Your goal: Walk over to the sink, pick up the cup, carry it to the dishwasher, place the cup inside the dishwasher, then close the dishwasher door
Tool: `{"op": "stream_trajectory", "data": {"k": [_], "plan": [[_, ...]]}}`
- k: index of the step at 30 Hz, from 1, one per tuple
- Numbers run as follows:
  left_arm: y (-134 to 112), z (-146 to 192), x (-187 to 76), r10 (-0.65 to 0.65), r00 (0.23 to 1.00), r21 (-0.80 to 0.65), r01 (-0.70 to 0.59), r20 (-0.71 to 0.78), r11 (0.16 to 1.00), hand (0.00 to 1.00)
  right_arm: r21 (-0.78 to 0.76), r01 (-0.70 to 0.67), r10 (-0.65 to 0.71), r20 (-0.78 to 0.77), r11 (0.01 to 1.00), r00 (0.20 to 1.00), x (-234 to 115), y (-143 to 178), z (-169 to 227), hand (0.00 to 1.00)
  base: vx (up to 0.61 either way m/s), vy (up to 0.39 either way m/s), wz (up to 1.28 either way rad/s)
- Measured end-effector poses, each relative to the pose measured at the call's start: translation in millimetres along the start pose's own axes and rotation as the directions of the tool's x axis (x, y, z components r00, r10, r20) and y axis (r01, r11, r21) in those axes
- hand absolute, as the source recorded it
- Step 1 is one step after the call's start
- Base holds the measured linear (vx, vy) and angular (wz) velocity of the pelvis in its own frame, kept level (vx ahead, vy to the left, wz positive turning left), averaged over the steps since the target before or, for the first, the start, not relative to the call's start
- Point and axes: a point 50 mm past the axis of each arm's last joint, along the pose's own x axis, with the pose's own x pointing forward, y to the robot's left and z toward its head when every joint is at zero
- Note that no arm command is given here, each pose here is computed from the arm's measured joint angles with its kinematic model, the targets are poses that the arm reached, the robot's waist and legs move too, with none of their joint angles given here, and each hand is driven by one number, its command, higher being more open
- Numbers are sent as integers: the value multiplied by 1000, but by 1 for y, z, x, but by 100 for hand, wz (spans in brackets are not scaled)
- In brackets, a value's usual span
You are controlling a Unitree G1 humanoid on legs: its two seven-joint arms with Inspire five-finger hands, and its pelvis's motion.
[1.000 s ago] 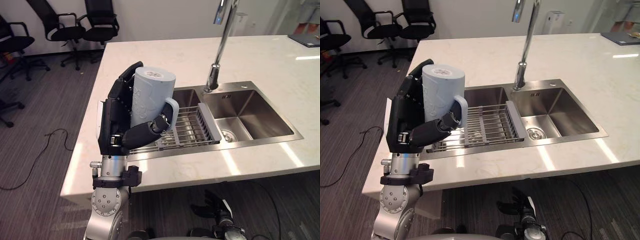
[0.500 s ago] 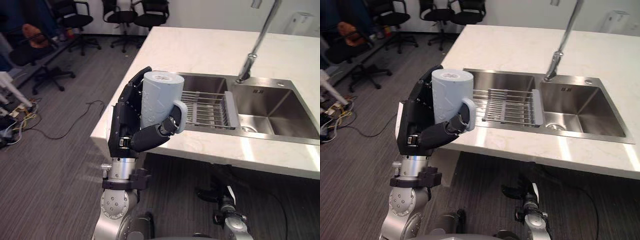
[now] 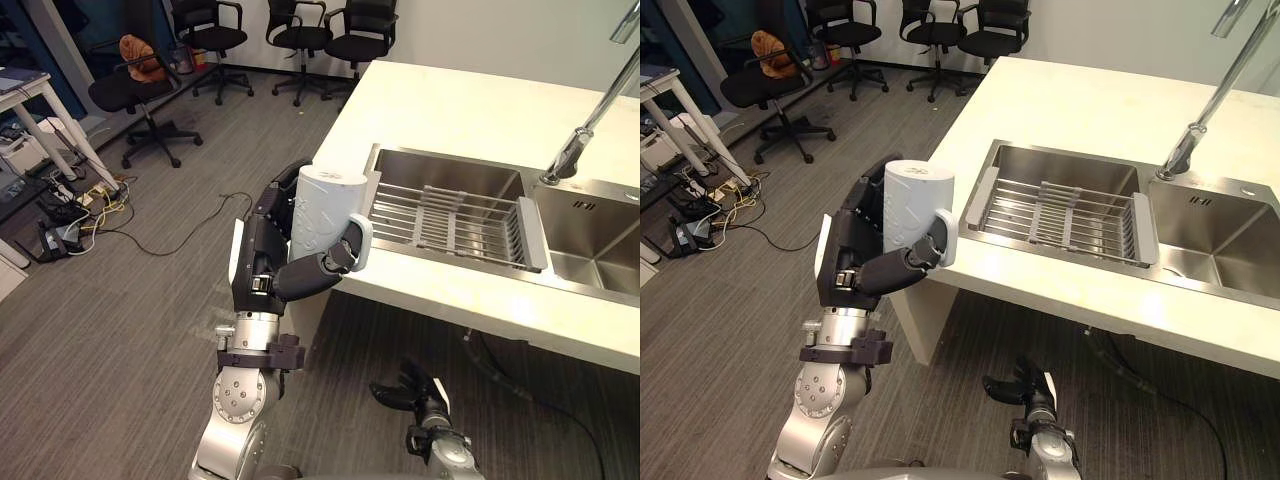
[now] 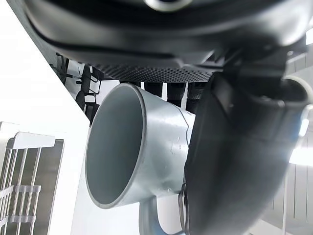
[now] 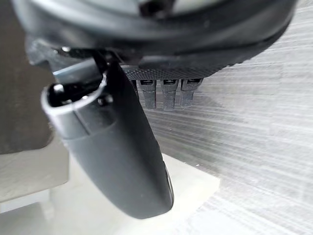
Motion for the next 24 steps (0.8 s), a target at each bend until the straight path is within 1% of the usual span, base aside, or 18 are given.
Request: {"op": "stream_trajectory", "data": {"k": [4, 11, 14, 17, 20, 22, 24], "plan": [[0, -1, -2, 2, 1000, -4, -2, -7, 1000, 30, -37, 8, -8, -2, 999, 1000, 0, -5, 0, 90, -63, -45, 52], [2, -1, -2, 33, 999, -13, -33, -8, 999, 30, -64, 38, -38, 6, 997, 999, 1, -15, 2, 90, -75, 21, 105], [12, -3, -7, 76, 997, 7, -76, -26, 997, 30, -78, 4, -2, 27, 997, 1000, 4, -4, 8, 90, -6, 170, 49], [20, -6, -14, 116, 992, 19, -115, -57, 993, 30, -103, -65, 70, 48, 993, 996, 6, 18, 15, 90, 21, 186, 28], [15, -8, -15, 85, 993, 5, -85, -78, 996, 30, -129, -91, 95, 33, 988, 995, 4, 23, 11, 90, 62, 123, 66], [7, -8, -15, 24, 996, -6, -25, -81, 1000, 30, -153, -111, 116, 25, 982, 993, 3, 27, 10, 90, 145, 119, 90], [7, -10, -14, 30, 996, -4, -30, -86, 1000, 30, -155, -121, 127, 28, 981, 992, 3, 28, 10, 90, 150, 27, 92]]}}
